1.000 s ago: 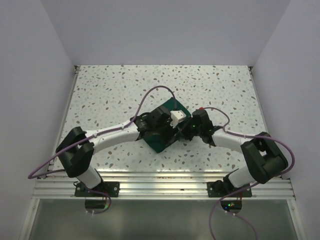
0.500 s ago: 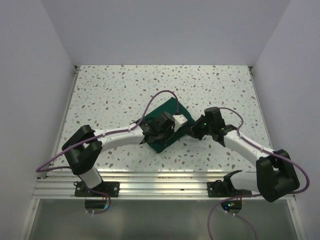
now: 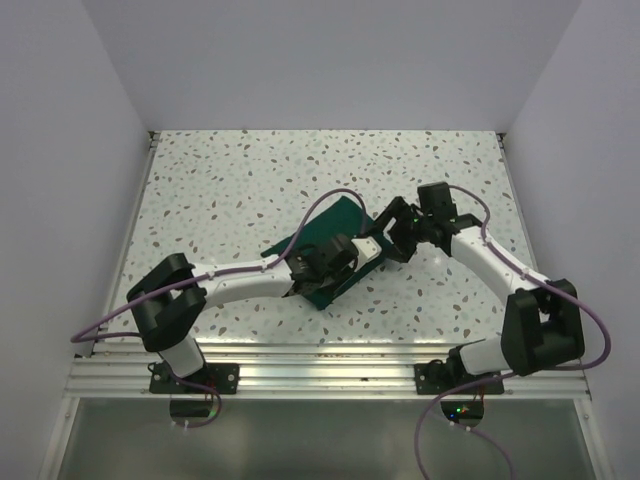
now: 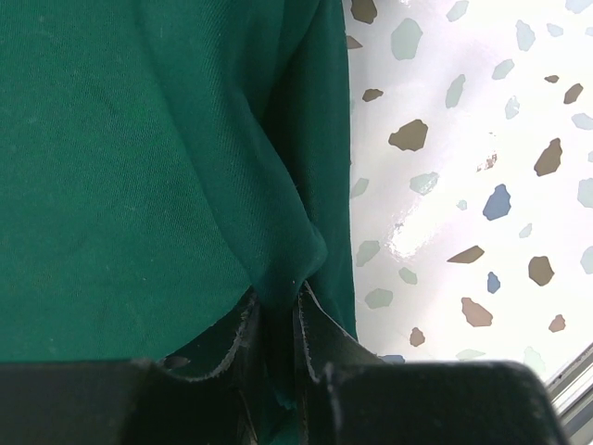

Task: Prepare the surgical pack

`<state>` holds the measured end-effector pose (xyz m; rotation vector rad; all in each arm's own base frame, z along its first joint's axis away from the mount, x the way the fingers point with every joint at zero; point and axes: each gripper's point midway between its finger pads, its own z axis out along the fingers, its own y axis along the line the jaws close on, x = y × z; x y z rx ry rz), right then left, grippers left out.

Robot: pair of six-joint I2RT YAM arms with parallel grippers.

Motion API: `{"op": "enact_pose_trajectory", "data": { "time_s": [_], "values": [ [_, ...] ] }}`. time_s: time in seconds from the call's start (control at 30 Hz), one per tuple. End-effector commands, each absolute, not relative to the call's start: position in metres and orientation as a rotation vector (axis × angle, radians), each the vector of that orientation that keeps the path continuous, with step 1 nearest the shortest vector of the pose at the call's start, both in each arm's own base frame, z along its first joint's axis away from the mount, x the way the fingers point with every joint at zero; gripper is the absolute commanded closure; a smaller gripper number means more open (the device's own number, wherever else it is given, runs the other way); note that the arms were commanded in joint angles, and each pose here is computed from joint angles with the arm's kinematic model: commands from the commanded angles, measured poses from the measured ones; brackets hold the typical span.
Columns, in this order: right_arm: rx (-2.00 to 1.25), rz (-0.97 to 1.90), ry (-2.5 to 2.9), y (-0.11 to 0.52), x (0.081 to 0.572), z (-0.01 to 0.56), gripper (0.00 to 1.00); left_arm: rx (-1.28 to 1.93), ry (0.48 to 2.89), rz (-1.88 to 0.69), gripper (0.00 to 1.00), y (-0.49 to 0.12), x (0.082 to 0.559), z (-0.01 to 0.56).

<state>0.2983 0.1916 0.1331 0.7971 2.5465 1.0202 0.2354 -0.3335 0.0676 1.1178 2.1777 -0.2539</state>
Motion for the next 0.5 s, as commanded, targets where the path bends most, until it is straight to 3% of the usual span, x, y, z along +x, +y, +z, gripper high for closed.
{"op": "enact_pose_trajectory", "data": {
  "time_s": [0.0, 0.33, 0.47],
  "values": [
    [0.783, 1.076, 2.615, 0.201, 0.294, 0.136, 0.24, 1.159, 2.178, -0.261, 0.84, -0.34, 0.227, 0.061],
    [0.84, 1.059, 2.636, 0.201, 0.298, 0.119, 0.22, 1.177, 2.17, -0.257, 0.83, -0.341, 0.226, 0.061],
    [0.824, 1.029, 2.662, 0.201, 0.304, 0.103, 0.34, 1.187, 2.17, -0.26, 0.83, -0.341, 0.226, 0.061]
  ]
}}
